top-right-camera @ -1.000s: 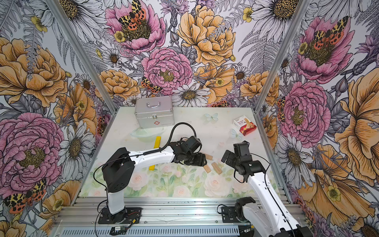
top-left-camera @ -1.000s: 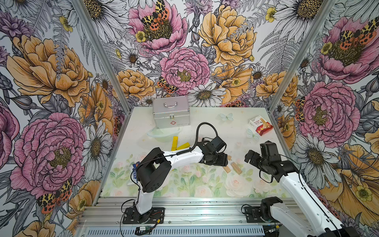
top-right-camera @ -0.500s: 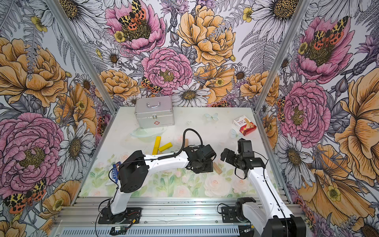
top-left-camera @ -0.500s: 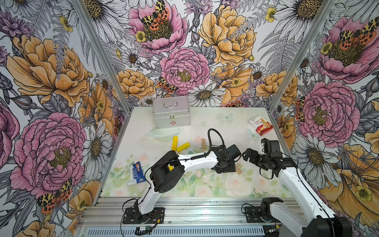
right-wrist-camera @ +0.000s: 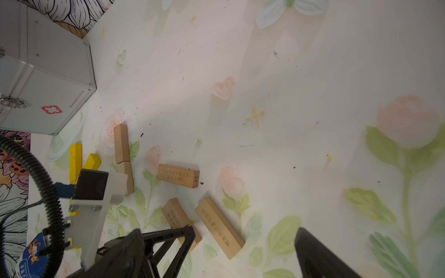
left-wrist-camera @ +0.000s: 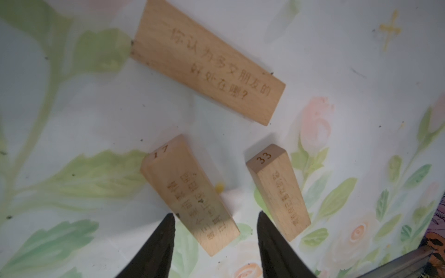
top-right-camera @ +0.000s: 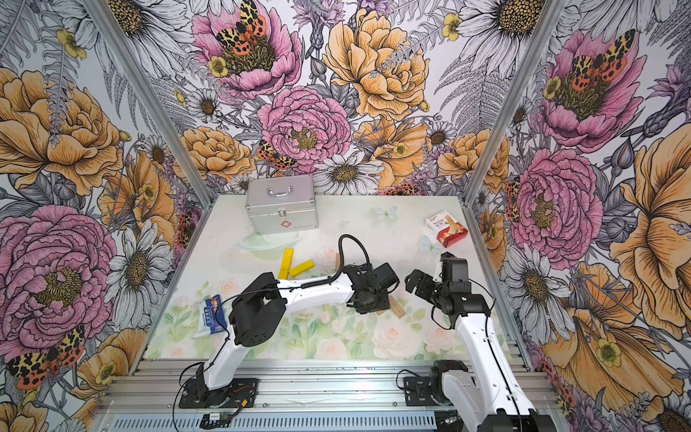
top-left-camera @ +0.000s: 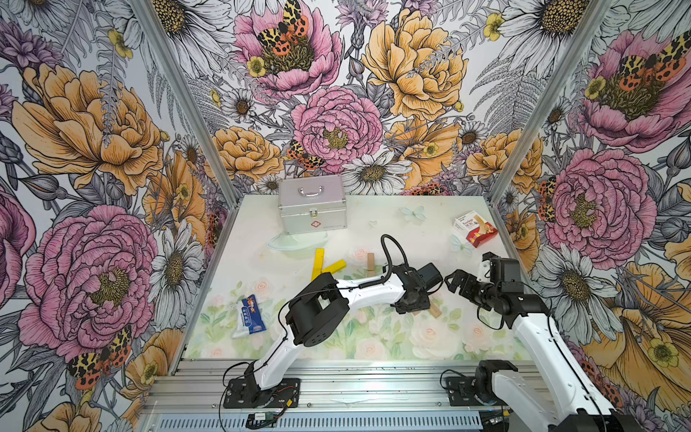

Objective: Assemble the letter k with building blocks
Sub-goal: Pick up the building block from the center of the board.

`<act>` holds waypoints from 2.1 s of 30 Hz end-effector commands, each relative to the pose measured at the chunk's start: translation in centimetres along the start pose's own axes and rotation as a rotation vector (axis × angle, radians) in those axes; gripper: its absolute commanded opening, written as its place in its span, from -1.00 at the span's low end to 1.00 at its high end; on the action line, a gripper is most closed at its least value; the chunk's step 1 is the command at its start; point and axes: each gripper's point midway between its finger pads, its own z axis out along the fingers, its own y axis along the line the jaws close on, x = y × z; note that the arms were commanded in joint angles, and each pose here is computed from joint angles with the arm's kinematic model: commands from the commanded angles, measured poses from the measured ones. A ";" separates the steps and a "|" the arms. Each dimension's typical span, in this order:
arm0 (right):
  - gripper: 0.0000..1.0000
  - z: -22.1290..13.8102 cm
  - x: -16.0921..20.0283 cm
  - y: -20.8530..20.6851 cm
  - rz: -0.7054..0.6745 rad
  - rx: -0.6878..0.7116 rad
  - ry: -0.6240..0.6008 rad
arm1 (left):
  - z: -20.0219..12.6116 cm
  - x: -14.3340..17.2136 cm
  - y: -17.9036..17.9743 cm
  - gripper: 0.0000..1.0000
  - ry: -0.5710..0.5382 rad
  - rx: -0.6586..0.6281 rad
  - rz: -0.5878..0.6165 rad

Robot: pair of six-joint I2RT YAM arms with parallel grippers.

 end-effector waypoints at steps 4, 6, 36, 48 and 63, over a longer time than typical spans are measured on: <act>0.99 0.1 -0.3 0.4 -0.024 -0.038 -0.011 | 0.2 -0.9 0.7 0.06 -0.008 -0.032 -0.045; 0.99 0.2 -0.3 0.4 -0.023 -0.041 -0.009 | 0.4 -0.9 1.0 0.03 -0.005 -0.043 -0.054; 0.98 0.2 -0.8 -0.4 -0.001 -0.028 -0.024 | 0.9 -0.9 5.3 -0.60 0.132 -0.238 0.019; 0.99 0.3 -0.5 0.7 -0.024 -0.086 -0.005 | -3.7 -4.3 8.1 -0.79 0.058 -0.238 0.254; 0.98 0.6 -0.6 1.7 0.005 -0.065 -0.015 | -8.2 -6.5 13.3 -0.78 0.011 -0.227 0.173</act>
